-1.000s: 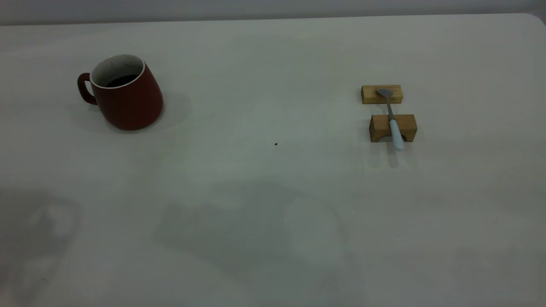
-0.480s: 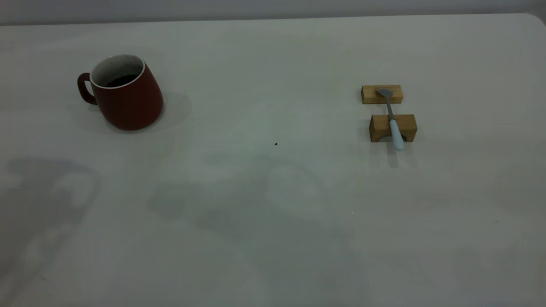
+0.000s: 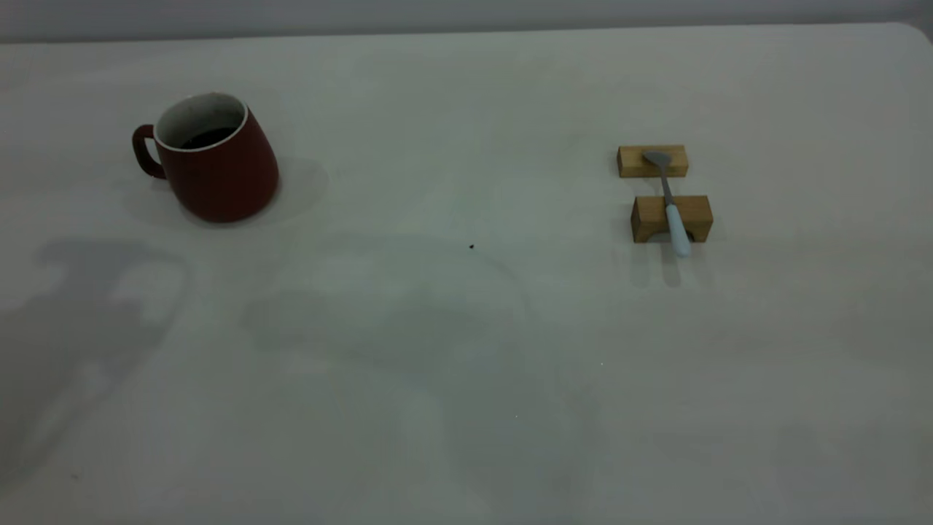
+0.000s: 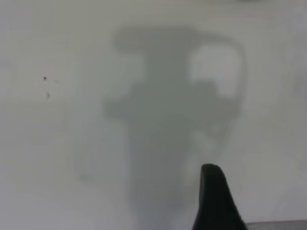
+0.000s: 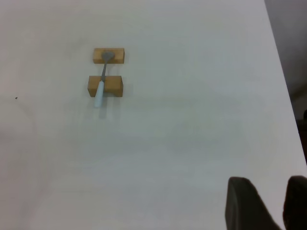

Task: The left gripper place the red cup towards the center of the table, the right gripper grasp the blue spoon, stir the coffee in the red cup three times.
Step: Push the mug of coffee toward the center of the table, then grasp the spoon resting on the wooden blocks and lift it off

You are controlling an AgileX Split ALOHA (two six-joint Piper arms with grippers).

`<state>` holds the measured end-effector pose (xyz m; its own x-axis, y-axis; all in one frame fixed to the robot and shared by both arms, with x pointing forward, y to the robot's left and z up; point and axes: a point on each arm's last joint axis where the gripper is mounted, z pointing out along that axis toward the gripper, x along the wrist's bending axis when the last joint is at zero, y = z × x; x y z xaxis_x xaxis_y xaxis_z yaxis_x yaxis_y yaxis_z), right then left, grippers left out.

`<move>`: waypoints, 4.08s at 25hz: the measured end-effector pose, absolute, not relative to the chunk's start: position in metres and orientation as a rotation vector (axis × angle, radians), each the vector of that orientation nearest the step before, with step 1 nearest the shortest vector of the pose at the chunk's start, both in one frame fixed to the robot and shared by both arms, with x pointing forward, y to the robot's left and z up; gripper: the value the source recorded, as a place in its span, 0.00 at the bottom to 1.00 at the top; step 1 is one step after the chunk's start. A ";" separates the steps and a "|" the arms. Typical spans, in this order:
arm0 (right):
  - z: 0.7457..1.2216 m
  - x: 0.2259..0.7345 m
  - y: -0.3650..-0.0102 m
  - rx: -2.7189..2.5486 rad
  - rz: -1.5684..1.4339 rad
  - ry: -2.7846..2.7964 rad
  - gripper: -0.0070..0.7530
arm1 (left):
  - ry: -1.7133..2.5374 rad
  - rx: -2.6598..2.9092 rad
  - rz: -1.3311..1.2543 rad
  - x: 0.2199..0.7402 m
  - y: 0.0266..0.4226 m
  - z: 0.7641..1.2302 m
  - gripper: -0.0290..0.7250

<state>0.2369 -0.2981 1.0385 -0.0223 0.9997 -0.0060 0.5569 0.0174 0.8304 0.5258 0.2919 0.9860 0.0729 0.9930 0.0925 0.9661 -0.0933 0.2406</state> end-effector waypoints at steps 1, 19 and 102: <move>1.038 0.237 -0.298 1.610 0.875 1.652 0.33 | 2.037 2.216 0.348 0.529 0.292 0.985 0.75; 1.038 0.237 -0.298 1.610 0.875 1.652 0.33 | 1.715 2.790 0.608 0.628 0.313 0.926 0.75; 1.038 0.237 -0.298 1.610 0.875 1.652 0.33 | 0.760 2.941 0.723 0.623 0.151 0.955 0.75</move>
